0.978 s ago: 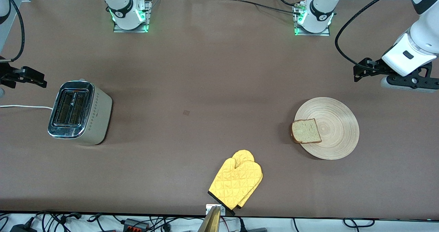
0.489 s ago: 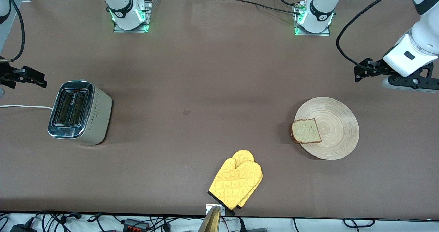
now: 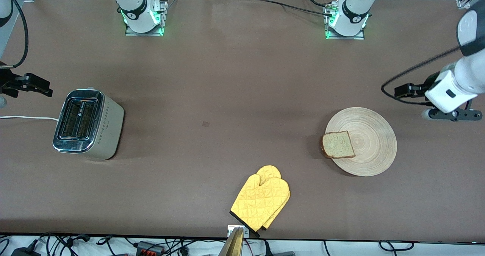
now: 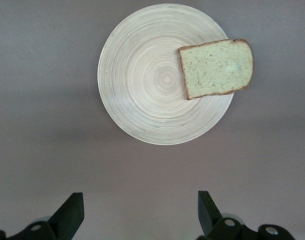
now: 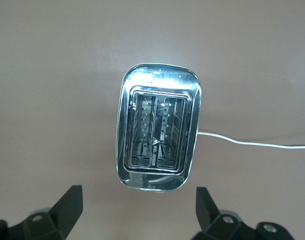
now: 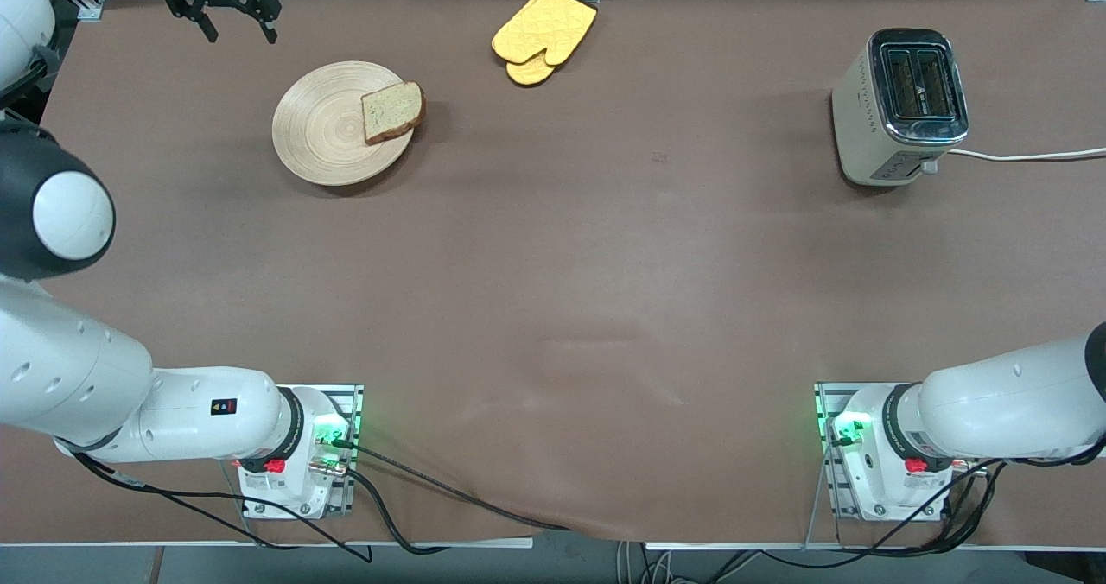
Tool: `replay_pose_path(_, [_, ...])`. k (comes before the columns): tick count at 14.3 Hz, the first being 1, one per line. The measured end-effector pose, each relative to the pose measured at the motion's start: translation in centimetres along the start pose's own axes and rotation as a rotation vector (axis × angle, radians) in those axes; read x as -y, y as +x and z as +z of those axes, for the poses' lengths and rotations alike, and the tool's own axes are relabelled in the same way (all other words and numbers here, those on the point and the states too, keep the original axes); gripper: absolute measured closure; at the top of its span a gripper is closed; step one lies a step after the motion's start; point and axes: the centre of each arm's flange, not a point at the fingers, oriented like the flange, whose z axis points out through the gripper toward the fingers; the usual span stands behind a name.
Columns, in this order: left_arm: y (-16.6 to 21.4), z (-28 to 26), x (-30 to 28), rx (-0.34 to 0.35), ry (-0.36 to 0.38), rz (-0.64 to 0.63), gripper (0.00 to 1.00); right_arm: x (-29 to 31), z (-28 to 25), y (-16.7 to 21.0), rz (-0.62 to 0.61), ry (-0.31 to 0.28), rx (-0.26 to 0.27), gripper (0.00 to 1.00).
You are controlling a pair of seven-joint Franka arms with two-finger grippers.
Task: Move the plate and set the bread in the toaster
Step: 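Move the left gripper down to the wooden plate's rim, then grip the plate rim with the left gripper and drag it inward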
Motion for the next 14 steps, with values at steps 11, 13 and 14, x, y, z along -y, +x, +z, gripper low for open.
replay_pose_path(11, [9.2, 16.8, 14.1, -0.061, -0.527, -0.094, 0.0, 0.4, 0.1, -0.1, -0.007, 0.001, 0.011, 0.0])
replay_pose_path(13, [9.6, 20.9, 16.9, -0.096, -0.631, -0.068, 0.0, 0.5, 0.1, -0.1, -0.008, 0.001, 0.012, 0.0])
replay_pose_path(14, [9.7, 22.8, 18.1, -0.121, -0.671, -0.06, 0.0, 0.5, 0.1, -0.1, -0.009, 0.001, 0.012, 0.0])
